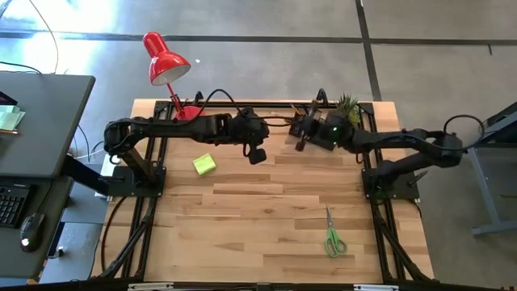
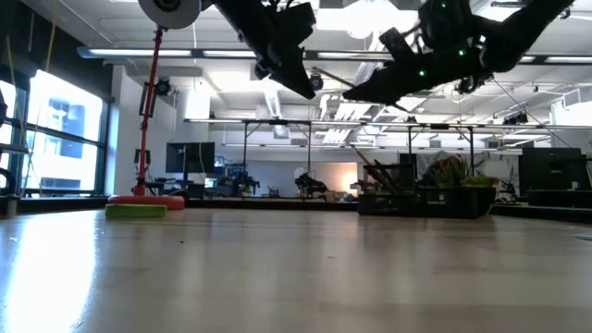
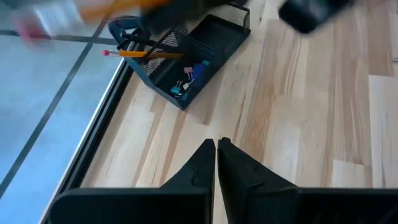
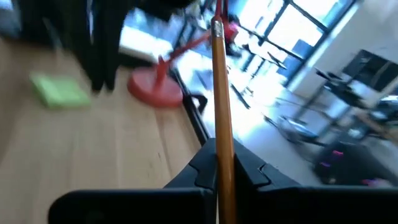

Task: Pick and place office supplies into organizer
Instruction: Put the yellow pencil into the black desk organizer

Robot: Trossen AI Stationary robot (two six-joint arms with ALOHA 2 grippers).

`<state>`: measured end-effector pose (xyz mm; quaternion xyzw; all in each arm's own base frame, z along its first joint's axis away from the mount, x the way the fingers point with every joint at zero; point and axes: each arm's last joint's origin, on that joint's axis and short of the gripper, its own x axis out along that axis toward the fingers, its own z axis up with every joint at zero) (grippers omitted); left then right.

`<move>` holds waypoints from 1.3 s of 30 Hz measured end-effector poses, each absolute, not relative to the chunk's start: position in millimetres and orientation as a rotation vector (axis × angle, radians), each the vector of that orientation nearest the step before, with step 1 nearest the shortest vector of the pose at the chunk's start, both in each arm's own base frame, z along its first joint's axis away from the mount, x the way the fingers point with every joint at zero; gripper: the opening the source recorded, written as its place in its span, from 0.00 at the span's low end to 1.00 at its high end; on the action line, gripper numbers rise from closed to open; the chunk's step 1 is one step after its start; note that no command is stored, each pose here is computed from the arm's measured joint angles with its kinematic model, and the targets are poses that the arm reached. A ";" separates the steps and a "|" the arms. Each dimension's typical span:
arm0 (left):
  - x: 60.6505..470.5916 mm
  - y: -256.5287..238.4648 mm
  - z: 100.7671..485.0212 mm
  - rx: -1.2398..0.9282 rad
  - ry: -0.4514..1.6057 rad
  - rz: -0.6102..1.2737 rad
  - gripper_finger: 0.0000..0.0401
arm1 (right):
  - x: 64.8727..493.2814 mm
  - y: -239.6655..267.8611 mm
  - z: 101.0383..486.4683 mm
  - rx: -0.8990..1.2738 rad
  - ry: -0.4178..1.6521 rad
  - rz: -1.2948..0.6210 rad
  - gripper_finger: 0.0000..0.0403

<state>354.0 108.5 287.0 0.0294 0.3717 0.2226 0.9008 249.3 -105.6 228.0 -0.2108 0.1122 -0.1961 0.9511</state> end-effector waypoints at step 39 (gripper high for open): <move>348.1 142.7 253.1 -0.040 0.130 0.410 0.01 | 167.8 -165.4 186.4 -0.202 -0.126 -0.350 0.01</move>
